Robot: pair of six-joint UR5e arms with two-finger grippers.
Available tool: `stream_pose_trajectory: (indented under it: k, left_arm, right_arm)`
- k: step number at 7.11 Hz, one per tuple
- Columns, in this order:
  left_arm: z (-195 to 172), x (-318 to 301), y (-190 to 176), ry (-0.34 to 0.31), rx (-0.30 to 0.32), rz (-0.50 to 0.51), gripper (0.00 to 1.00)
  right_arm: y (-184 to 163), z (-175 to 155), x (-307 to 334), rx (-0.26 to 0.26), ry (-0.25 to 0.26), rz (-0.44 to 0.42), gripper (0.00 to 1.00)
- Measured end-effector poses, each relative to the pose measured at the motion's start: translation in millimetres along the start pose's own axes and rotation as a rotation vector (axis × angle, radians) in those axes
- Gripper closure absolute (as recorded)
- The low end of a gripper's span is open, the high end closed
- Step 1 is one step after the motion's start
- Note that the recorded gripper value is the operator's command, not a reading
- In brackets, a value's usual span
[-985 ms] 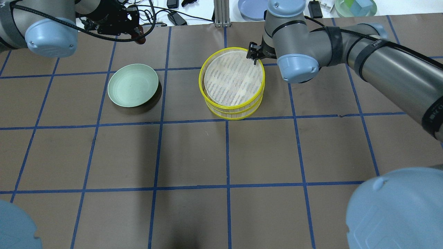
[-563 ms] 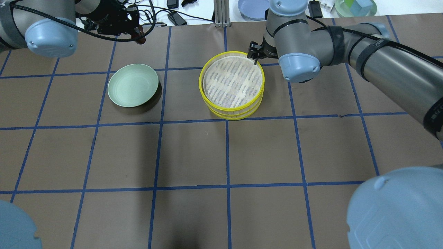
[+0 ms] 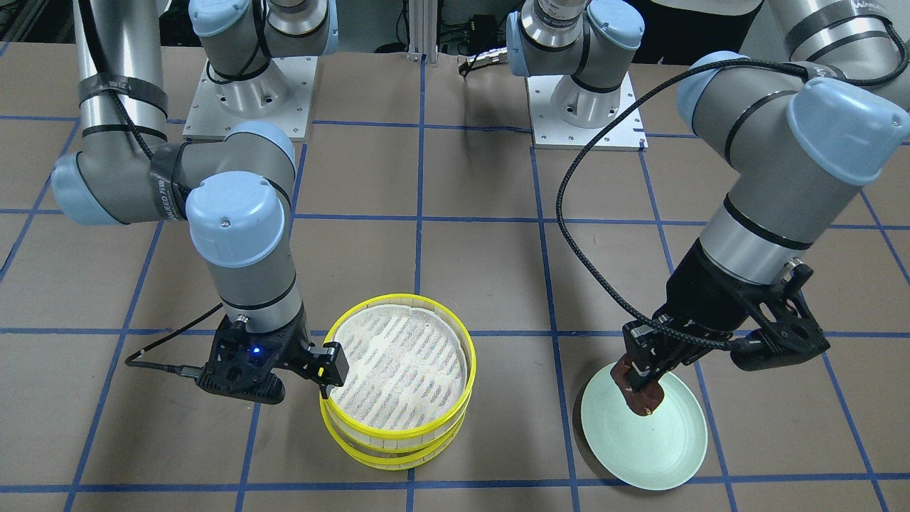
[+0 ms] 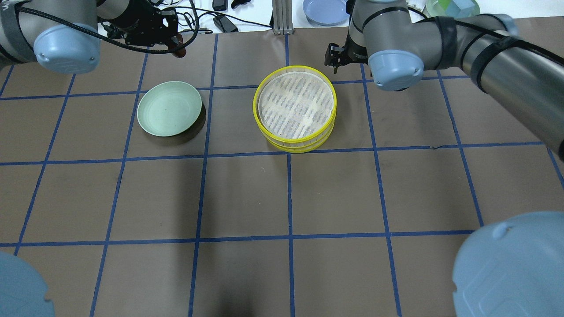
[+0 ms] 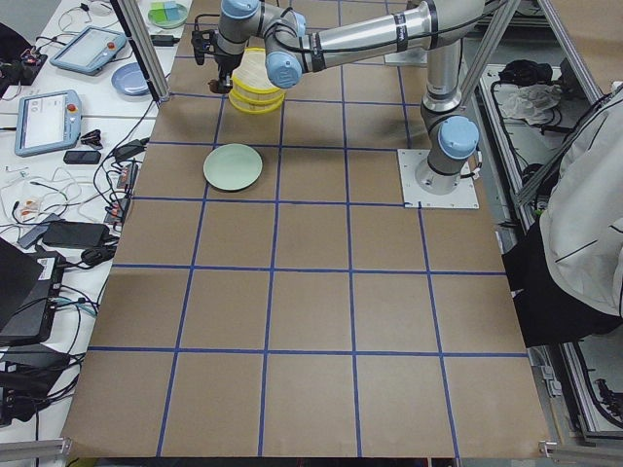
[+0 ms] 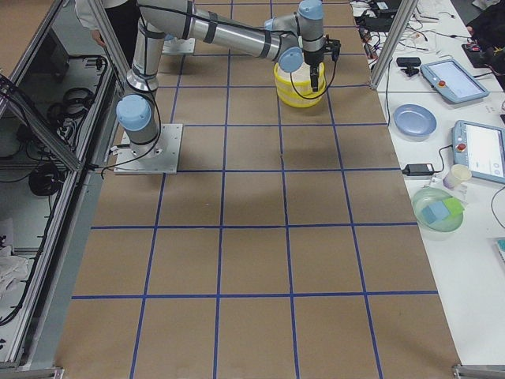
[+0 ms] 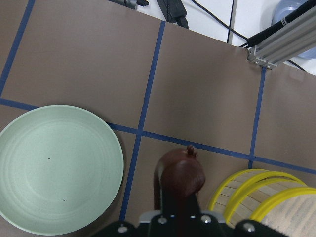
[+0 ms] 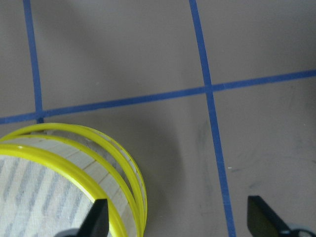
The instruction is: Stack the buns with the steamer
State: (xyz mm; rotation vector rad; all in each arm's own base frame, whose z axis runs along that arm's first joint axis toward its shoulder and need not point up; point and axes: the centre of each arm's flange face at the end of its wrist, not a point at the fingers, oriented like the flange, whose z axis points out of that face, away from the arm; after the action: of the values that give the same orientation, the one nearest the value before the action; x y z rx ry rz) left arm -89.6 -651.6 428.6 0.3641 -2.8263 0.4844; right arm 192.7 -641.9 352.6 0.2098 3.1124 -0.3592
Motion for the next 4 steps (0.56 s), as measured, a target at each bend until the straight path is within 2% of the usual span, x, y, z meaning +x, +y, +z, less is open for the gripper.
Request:
stream_pose_trajectory:
  k: [2, 4]
  left_arm:
    - [1, 9, 4, 0.007, -0.003, -0.035, 1.0]
    - [14, 54, 28, 0.029, -0.035, -0.133, 1.0]
  right_arm:
    - [19, -71, 32, -0.102, 0.005, -0.063, 0.0]
    - [56, -143, 64, -0.18, 0.009, -0.147, 0.0]
